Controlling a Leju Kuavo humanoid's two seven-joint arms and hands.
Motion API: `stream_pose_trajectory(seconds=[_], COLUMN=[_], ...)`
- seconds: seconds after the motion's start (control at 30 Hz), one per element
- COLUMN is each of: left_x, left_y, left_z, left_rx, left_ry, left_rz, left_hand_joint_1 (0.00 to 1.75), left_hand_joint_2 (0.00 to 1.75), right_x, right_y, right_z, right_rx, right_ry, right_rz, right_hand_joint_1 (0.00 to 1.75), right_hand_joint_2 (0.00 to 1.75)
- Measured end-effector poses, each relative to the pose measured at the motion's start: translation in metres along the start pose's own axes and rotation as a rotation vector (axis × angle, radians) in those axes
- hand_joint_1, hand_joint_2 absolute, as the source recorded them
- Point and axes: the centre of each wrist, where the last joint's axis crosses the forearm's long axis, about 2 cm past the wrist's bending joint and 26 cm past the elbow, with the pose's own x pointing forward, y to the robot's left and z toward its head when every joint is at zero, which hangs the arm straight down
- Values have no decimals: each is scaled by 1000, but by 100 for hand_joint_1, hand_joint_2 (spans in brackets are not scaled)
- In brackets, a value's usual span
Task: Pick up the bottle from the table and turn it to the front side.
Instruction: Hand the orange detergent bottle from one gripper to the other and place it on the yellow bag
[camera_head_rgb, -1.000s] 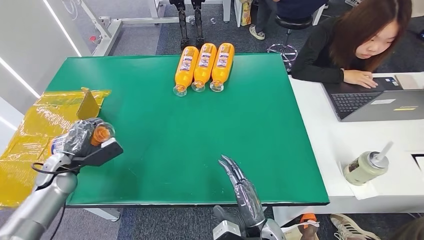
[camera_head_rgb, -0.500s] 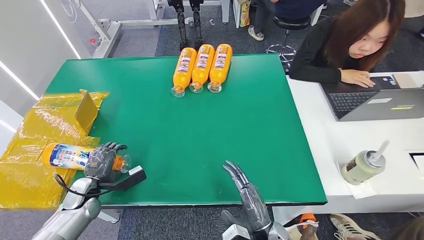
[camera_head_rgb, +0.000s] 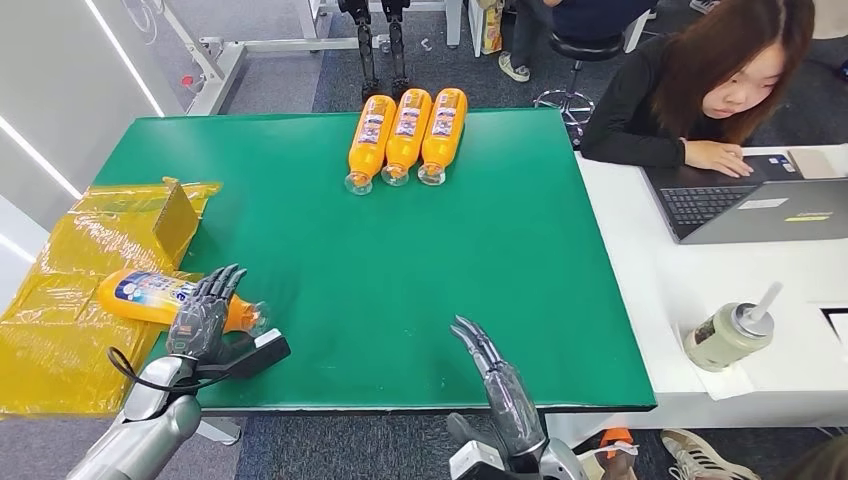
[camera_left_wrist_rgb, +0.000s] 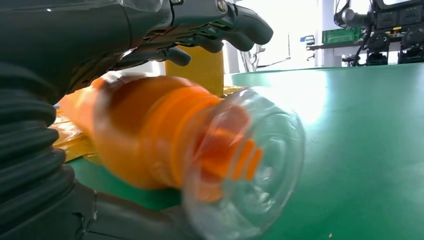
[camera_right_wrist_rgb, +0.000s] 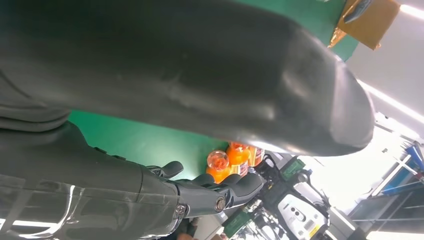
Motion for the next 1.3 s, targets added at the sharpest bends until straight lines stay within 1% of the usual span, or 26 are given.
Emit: stream_pose_trajectory(seconds=[0.17, 0.23, 0.33, 0.4, 0.5, 0.6, 0.73, 0.83, 0.97, 1.17, 1.23, 1.3], left_x=[0, 0, 4, 12, 33, 59, 84, 101, 127, 196, 211, 219], left_y=[0, -1, -3, -5, -1, 15, 42, 56, 63, 73, 76, 78], left_z=[0, 1, 4, 8, 12, 16, 16, 15, 13, 10, 11, 11], left_rx=[8, 22, 56, 80, 123, 201, 294, 325, 335, 329, 330, 330], left_ry=[-1, -17, -89, -157, -280, -426, -584, -680, -761, -860, -879, -890], left_rz=[3, 11, 84, 216, 489, 682, 794, 832, 919, 1172, 1215, 1236], left_hand_joint_1=[0, 0, 0, 0, 0, 0, 0, 0, 0, 0, 0, 0], left_hand_joint_2=[175, 175, 175, 175, 175, 175, 175, 175, 175, 175, 175, 175], right_x=[-2, -2, -3, -4, -6, -9, -14, -16, -16, -7, -4, -2], right_y=[-2, -3, -4, -4, -2, -1, 1, 2, 4, 12, 14, 15], right_z=[-3, -5, -6, -6, -4, -2, 0, 2, 2, 5, 6, 6], right_rx=[-2, -3, -4, -4, -7, -13, -19, -19, -25, -64, -72, -76], right_ry=[-3, -4, -1, 3, 0, -3, -1, 0, 4, 11, 14, 15], right_rz=[5, 7, 7, 8, 14, 19, 20, 24, 24, 5, -4, -9], right_hand_joint_1=[0, 0, 0, 0, 0, 0, 0, 0, 0, 0, 0, 0], right_hand_joint_2=[0, 0, 0, 0, 0, 0, 0, 0, 0, 0, 0, 0])
